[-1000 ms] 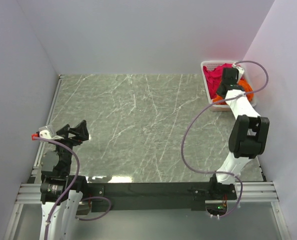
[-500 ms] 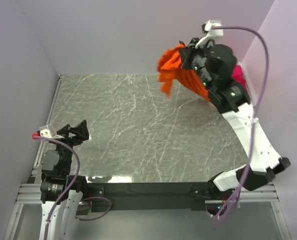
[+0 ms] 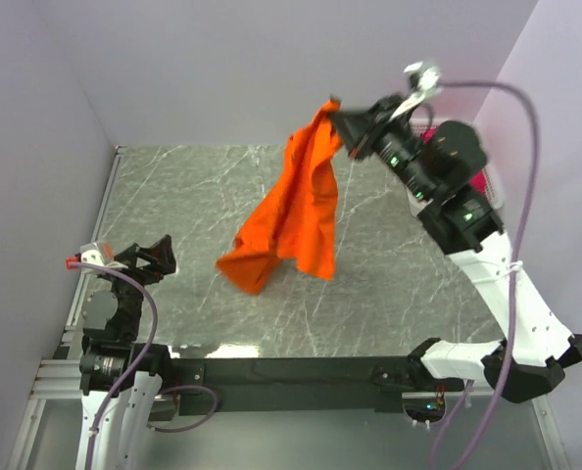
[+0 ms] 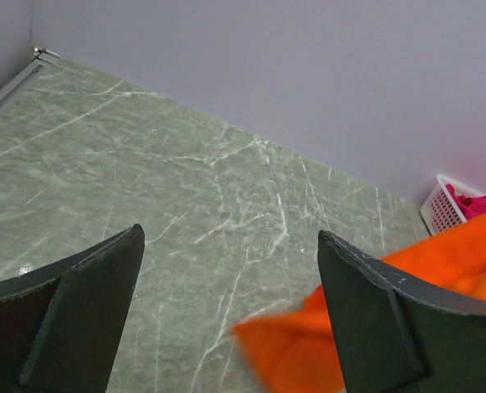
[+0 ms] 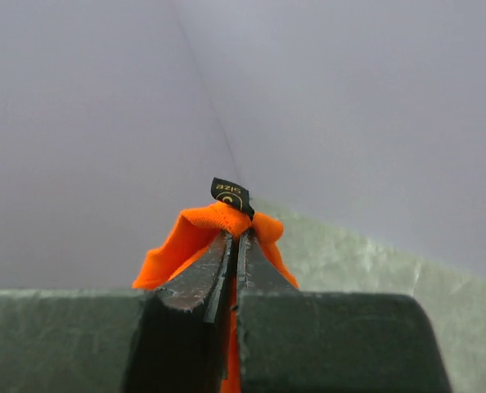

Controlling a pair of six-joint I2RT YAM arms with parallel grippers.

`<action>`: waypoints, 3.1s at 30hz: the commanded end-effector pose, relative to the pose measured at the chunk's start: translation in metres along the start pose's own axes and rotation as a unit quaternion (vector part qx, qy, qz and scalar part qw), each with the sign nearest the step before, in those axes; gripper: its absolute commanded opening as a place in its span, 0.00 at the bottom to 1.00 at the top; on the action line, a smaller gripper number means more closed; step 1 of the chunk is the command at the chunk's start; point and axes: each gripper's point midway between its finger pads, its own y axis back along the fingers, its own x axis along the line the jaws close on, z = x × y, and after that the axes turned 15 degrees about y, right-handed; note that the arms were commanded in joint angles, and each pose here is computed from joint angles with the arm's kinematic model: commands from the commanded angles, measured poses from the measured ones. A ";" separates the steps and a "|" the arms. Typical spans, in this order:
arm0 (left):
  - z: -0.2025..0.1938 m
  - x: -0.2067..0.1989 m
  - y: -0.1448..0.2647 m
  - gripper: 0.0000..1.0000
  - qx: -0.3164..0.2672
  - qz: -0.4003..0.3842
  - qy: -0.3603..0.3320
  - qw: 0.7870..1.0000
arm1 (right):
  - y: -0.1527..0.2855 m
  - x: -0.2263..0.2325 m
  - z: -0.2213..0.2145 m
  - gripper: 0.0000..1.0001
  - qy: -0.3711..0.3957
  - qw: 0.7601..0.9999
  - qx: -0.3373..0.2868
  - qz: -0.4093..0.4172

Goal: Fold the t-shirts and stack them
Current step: Move the tshirt to the center of the board, then flatten the tshirt out

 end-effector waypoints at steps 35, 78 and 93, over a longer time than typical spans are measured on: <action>-0.229 -0.054 -0.052 0.90 0.368 0.075 -0.032 0.926 | 0.144 0.039 -0.414 0.60 0.049 0.870 0.491 0.007; -0.309 -0.043 -0.078 0.55 0.414 0.087 -0.046 0.905 | 0.143 -0.081 -0.321 0.00 0.002 0.913 0.337 -0.230; -0.166 -0.063 -0.109 0.01 0.233 0.133 -0.144 0.953 | 0.128 -0.096 -0.264 0.00 0.019 0.927 0.287 -0.243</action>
